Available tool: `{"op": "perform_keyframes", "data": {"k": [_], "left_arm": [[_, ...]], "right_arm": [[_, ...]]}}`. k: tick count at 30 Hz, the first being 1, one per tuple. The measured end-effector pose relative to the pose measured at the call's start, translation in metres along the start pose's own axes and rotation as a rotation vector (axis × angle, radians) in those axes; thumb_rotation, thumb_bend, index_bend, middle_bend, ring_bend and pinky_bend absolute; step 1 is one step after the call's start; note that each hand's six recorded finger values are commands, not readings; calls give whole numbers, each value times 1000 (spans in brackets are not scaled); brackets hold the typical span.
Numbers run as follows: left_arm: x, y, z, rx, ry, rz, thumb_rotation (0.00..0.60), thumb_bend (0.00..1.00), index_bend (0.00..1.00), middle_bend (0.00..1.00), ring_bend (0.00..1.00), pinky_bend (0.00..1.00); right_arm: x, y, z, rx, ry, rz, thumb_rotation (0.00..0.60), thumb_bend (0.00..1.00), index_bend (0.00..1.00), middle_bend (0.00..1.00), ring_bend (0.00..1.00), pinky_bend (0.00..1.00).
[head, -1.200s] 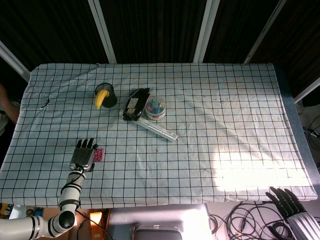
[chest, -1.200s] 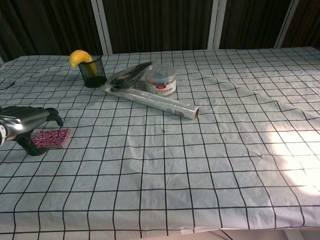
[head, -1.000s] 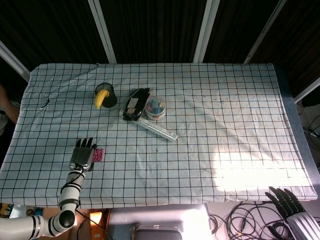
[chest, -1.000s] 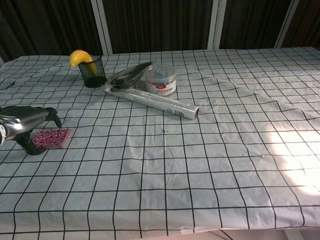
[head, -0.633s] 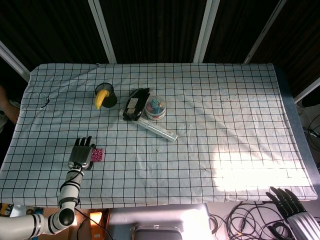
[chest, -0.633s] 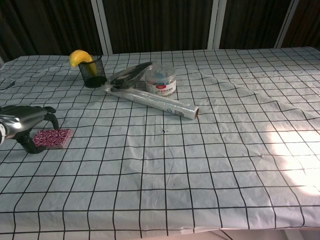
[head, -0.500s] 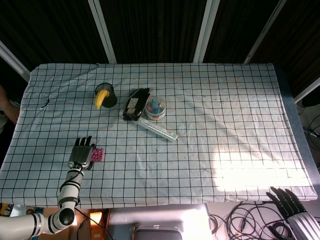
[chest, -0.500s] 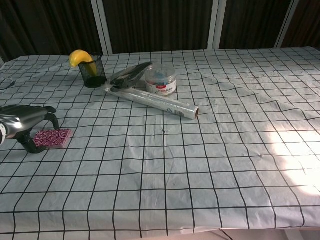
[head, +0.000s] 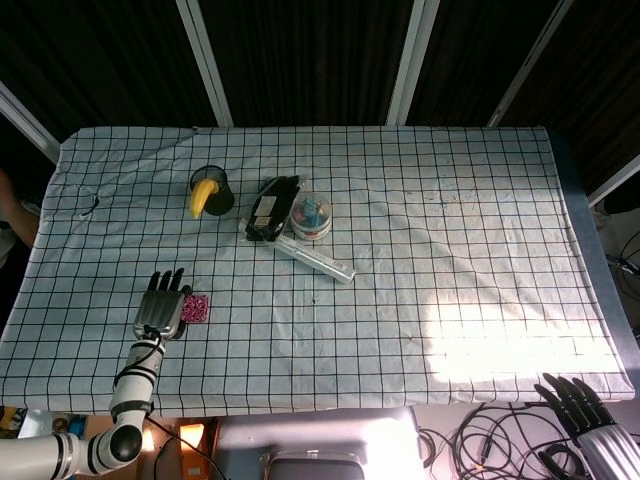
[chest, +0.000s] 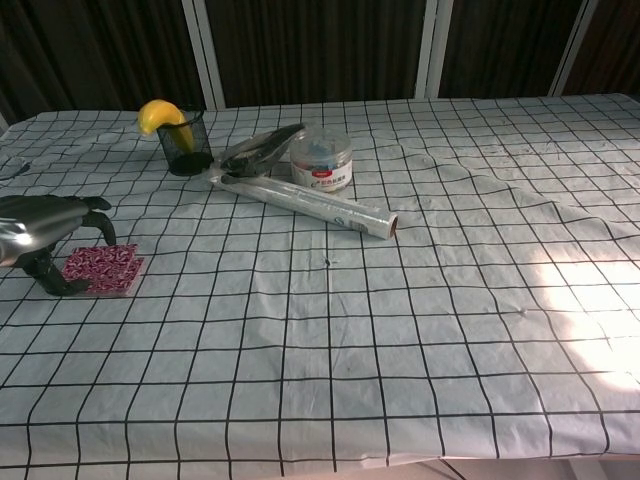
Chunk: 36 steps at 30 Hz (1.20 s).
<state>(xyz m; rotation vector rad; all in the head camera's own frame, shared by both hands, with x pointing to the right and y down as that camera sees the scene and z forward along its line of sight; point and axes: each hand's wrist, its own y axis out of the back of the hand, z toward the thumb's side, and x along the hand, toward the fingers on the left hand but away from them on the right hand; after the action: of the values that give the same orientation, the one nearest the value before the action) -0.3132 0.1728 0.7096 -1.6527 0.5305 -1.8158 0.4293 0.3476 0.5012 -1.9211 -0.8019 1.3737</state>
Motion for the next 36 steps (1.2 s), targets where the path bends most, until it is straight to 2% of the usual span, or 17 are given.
{"op": "perform_keyframes", "data": {"k": [4,7,12,21,25,30,32,36], "left_arm": [[-16,8,-9,13,2,13,600,361,483,1,0,0],[-30,11,-27,50,28,21,600,360,477,9,0,0],[-48,-3,-59,106,90,-5,600,359,468,15,0,0],[-40,-30,-80,89,107,-65,600,359,393,15,0,0],[-36,-40,-80,83,98,-91,600,358,324,7,0,0],[-36,-46,-81,94,111,-126,600,347,44,0,0,0],[-36,-45,-79,89,110,-132,600,343,4,0,0,0],[-38,-42,-79,74,103,-146,600,330,5,0,0,0]], "right_arm": [[-1,-1,0,3,-1,2,600,198,0,0,0,0],[-1,-2,1,6,-1,5,600,198,0,0,0,0],[-2,-4,2,10,-3,9,600,198,0,0,0,0],[-6,-7,3,19,-9,20,600,198,0,0,0,0],[-6,-7,3,19,-12,20,600,198,0,0,0,0],[-6,-7,3,21,-11,22,600,199,0,0,0,0],[-5,-6,2,18,-11,17,600,198,0,0,0,0],[-4,-5,2,13,-10,12,600,198,0,0,0,0]]}}
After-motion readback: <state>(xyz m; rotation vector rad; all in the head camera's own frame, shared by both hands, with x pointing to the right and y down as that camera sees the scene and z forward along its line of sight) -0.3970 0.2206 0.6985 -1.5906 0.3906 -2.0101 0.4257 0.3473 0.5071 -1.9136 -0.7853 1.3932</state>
